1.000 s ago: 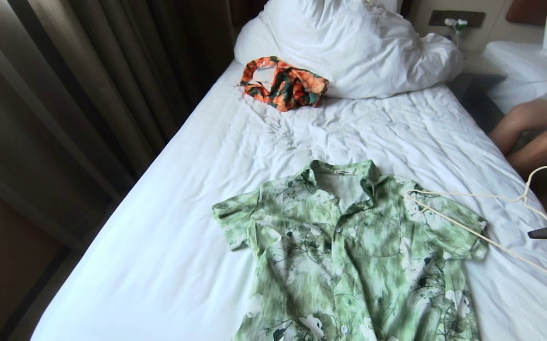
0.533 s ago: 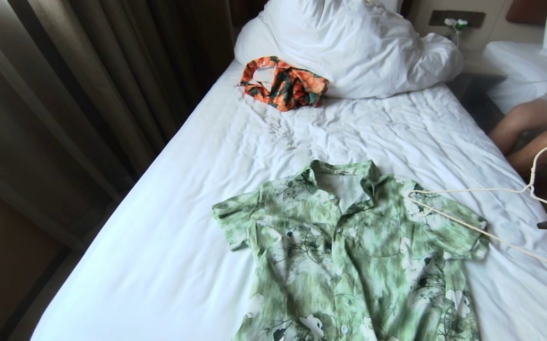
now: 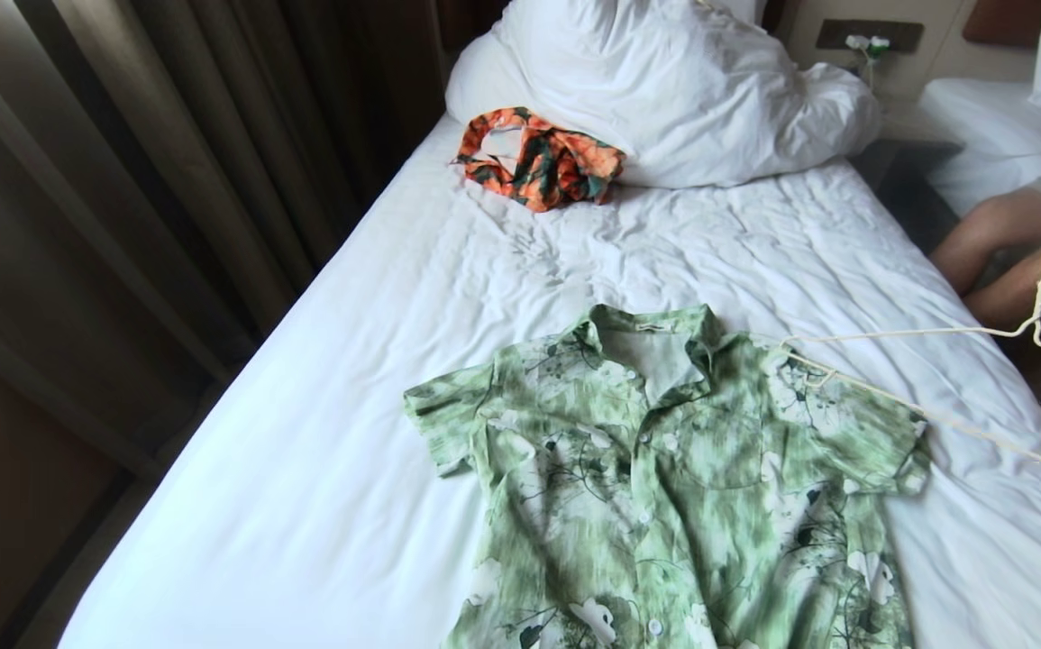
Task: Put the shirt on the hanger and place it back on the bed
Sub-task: Lift the shirt and hanger
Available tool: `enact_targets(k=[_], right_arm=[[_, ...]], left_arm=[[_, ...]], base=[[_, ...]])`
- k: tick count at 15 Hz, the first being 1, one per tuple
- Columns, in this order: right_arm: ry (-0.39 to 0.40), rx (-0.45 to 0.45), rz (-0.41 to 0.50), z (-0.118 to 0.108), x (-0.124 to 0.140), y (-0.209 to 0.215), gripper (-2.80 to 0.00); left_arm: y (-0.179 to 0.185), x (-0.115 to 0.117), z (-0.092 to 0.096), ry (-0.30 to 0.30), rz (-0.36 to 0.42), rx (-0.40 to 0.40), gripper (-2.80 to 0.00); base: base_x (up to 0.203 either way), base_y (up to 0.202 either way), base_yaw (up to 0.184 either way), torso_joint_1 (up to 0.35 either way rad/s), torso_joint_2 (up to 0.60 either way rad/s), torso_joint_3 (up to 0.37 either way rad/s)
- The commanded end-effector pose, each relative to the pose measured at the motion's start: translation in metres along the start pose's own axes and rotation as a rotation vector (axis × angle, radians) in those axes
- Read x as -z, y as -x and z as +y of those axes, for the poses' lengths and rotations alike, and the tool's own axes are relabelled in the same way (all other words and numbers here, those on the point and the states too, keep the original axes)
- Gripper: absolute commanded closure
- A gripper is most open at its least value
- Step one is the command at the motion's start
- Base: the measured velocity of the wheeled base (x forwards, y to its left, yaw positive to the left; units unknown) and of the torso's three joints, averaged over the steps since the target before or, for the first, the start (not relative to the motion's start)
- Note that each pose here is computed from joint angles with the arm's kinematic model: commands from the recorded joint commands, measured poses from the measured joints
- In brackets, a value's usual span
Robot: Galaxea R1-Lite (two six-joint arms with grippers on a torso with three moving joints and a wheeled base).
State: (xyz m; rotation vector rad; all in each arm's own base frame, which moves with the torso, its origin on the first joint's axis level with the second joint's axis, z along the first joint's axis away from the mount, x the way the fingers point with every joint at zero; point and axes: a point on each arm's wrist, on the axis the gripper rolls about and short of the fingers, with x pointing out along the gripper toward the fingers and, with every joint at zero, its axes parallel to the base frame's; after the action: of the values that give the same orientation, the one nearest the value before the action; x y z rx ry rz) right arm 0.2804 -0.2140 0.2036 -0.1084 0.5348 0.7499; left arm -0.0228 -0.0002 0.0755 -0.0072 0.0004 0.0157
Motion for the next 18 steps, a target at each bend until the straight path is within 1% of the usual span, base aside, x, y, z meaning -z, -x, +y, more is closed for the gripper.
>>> enact_targets(k=[1,3,6,8,11,14,15,17,18], right_arm=[[0.053,0.007,-0.013,0.008,-0.011,0.004,0.0],[0.098,-0.008,-0.032,0.015,-0.02,0.001,0.0],[0.13,-0.068,-0.079,0.035,-0.034,-0.008,0.0],[0.159,-0.113,-0.104,0.044,-0.041,-0.018,0.0],[0.273,-0.154,-0.117,0.05,-0.05,-0.031,0.0],[0.356,-0.176,-0.131,0.06,-0.061,-0.038,0.0],[0.371,-0.184,-0.155,0.065,-0.065,-0.037,0.0],[0.376,-0.235,-0.216,0.074,-0.071,-0.044,0.0],[0.398,-0.247,-0.229,0.078,-0.075,-0.047,0.0]], left_arm=[[0.0,0.0,0.0,0.0,0.0,-0.001,0.0],[0.0,0.0,0.0,0.0,0.0,0.0,0.0],[0.0,0.0,0.0,0.0,0.0,-0.001,0.0],[0.0,0.0,0.0,0.0,0.0,-0.001,0.0],[0.0,0.0,0.0,0.0,0.0,-0.001,0.0],[0.0,0.0,0.0,0.0,0.0,-0.001,0.0],[0.0,0.0,0.0,0.0,0.0,-0.001,0.0],[0.0,0.0,0.0,0.0,0.0,-0.001,0.0],[0.0,0.0,0.0,0.0,0.0,-0.001,0.0]], base=[[0.0,0.0,0.0,0.0,0.0,0.0],[0.0,0.0,0.0,0.0,0.0,0.0],[0.0,0.0,0.0,0.0,0.0,0.0],[0.0,0.0,0.0,0.0,0.0,0.0],[0.0,0.0,0.0,0.0,0.0,0.0],[0.0,0.0,0.0,0.0,0.0,0.0],[0.0,0.0,0.0,0.0,0.0,0.0],[0.0,0.0,0.0,0.0,0.0,0.0],[0.0,0.0,0.0,0.0,0.0,0.0]])
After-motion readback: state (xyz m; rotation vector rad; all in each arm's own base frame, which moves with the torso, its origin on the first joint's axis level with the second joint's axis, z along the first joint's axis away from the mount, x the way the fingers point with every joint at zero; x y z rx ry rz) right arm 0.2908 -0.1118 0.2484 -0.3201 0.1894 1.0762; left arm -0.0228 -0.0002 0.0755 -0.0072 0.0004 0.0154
